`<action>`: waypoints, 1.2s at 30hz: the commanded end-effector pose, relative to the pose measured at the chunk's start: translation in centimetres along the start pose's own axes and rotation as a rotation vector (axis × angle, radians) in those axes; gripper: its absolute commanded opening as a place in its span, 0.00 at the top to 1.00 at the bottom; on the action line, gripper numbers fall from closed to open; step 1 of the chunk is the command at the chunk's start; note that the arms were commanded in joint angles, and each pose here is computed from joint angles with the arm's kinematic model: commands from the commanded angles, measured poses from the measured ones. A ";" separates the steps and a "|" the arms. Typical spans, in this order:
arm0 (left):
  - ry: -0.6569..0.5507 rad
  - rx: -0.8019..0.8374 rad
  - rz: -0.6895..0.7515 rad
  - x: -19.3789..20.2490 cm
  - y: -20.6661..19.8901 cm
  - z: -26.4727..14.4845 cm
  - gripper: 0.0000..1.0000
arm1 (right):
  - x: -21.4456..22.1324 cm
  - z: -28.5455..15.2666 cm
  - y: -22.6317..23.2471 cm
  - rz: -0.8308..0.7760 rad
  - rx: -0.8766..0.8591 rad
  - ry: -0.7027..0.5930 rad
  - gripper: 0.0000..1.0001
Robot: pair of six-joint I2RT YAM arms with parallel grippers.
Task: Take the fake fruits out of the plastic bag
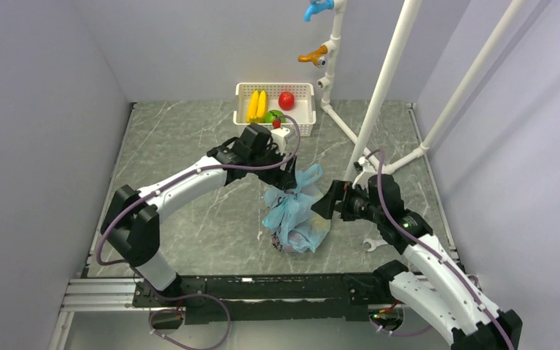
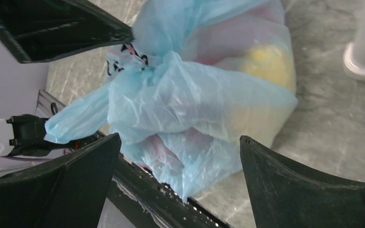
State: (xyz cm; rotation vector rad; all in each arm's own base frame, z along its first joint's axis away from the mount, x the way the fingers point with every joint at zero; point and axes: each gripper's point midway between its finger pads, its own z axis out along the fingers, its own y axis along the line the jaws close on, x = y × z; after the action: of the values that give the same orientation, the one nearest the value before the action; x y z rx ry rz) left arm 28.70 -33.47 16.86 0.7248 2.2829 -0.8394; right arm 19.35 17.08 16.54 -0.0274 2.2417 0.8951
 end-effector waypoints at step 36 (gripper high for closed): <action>-0.184 -0.238 -0.067 1.3 0.0 -8.6 1.00 | -1.0 7.3 12.2 -0.514 -0.257 -0.020 0.00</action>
State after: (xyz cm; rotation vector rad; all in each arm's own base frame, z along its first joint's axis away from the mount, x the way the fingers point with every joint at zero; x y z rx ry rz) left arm 24.71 -28.77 19.47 0.6045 2.2491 -0.6475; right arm 20.98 28.08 17.00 -0.5682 2.1172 0.8519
